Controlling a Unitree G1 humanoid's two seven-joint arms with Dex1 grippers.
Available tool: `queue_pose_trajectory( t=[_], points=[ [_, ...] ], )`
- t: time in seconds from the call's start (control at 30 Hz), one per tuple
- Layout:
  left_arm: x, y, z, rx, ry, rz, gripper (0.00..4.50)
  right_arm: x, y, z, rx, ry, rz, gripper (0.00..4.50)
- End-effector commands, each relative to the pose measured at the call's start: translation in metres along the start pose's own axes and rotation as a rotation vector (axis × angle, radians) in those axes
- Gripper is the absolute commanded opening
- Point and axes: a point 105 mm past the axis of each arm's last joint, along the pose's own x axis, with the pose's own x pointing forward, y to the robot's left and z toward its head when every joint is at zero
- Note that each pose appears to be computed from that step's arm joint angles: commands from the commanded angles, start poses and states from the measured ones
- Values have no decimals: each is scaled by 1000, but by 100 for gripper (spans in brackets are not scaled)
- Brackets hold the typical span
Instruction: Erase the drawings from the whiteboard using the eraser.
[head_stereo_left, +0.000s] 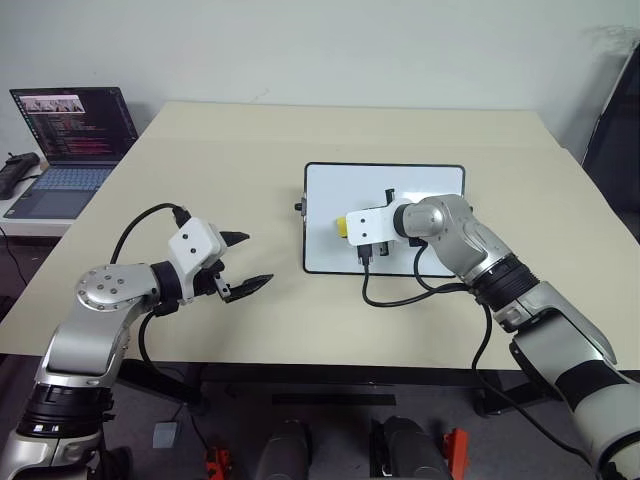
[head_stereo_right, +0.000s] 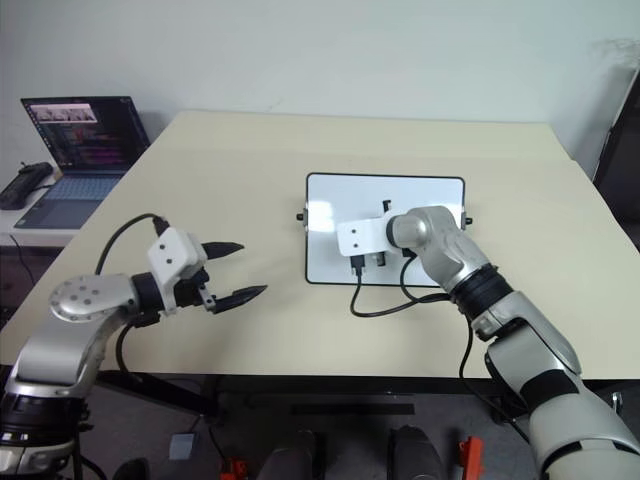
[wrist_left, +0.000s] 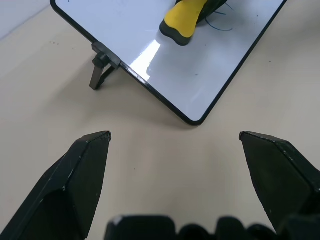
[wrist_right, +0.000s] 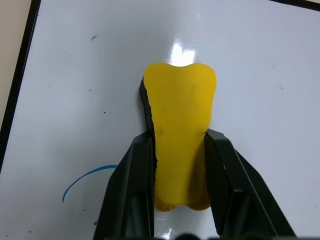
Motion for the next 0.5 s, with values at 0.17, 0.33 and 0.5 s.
queue_pose_trajectory(
  t=[0.17, 0.33, 0.5],
  points=[
    [0, 4, 10, 35, -32, 9, 450, 3, 30, 15, 1, -27, 85, 100],
    [0, 5, 14, 37, -42, 8, 450, 9, 57, 40, -6, -92, 155, 100],
    [1, 5, 16, 38, -50, 11, 450, 13, 57, 45, 13, -88, 151, 100]
  ],
)
